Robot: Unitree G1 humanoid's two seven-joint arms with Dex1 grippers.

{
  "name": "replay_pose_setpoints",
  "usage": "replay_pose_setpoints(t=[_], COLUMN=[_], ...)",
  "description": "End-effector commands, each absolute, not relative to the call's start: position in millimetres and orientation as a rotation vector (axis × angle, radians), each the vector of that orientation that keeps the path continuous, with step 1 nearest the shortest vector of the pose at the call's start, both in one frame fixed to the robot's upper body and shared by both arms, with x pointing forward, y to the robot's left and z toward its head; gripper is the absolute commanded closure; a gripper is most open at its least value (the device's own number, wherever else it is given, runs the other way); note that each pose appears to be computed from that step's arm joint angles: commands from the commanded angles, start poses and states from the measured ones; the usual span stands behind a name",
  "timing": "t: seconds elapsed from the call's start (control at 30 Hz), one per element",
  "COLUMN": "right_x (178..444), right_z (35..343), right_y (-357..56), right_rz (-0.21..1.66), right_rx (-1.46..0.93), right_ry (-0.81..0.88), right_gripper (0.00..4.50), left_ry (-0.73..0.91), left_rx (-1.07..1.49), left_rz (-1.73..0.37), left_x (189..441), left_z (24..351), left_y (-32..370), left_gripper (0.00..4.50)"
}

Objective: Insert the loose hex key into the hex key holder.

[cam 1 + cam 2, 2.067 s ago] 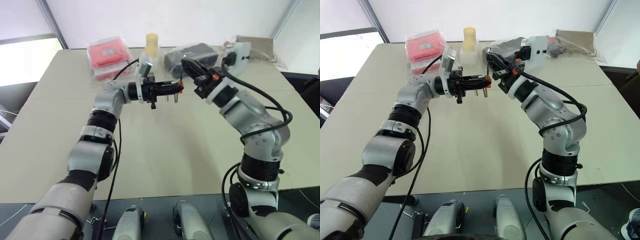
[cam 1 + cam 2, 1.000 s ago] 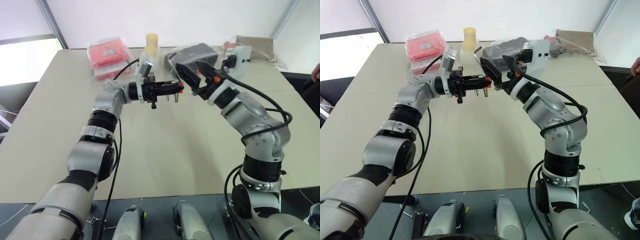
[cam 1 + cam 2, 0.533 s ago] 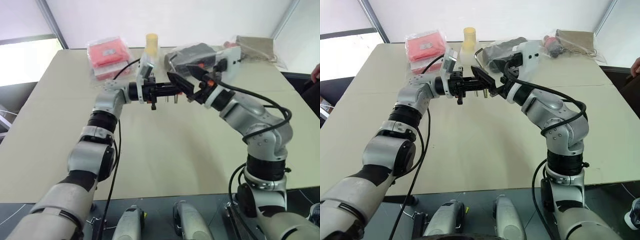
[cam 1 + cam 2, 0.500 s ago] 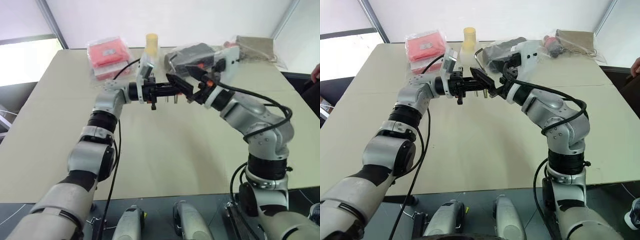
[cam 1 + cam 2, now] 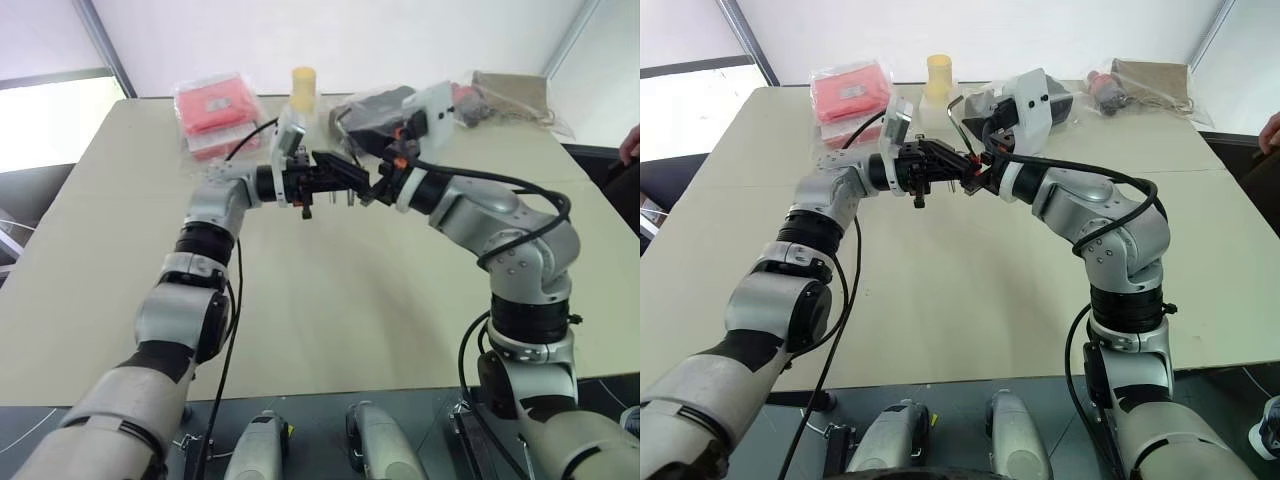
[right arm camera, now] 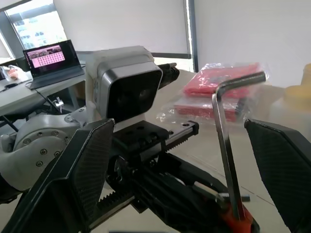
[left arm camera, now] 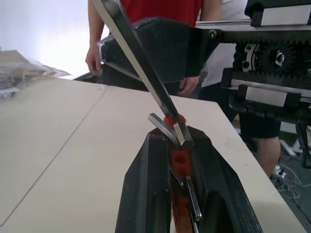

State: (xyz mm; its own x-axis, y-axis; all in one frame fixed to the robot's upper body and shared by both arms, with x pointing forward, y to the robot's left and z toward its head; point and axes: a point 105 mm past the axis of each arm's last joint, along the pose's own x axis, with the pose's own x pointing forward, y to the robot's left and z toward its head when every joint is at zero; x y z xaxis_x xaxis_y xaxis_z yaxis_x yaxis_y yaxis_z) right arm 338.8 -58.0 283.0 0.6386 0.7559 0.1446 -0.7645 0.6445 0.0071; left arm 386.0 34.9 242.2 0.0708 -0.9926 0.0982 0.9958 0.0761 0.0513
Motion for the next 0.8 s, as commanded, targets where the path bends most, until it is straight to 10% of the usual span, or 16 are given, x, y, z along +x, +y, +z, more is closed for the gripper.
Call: replay_pose_setpoints(t=[0.03, 0.3, 0.4, 0.63, 0.8], right_x=[336.7, 341.3, 344.2, 344.8, 346.3], right_z=[293.7, 290.2, 287.7, 286.1, 287.7], right_y=[-58.1, -56.7, -55.3, -54.8, -57.0], right_rz=[0.867, 0.856, 0.859, 0.861, 0.843], right_rx=[0.063, 0.071, 0.071, 0.068, 0.070], right_ry=[-0.173, -0.162, -0.144, -0.135, -0.141], right_gripper=[0.07, 0.07, 0.86, 4.44, 4.48], left_ry=[-0.178, -0.158, -0.145, -0.136, -0.136], left_rx=[0.011, 0.066, 0.081, 0.093, 0.088], left_rz=[-1.513, -1.535, -1.548, -1.549, -1.549], left_x=[381.9, 377.6, 375.8, 375.4, 375.3], left_z=[257.4, 247.5, 242.1, 237.1, 236.9], left_y=[36.4, 32.9, 30.4, 29.9, 29.6], left_gripper=[4.50, 4.50, 4.50, 4.50, 4.50])
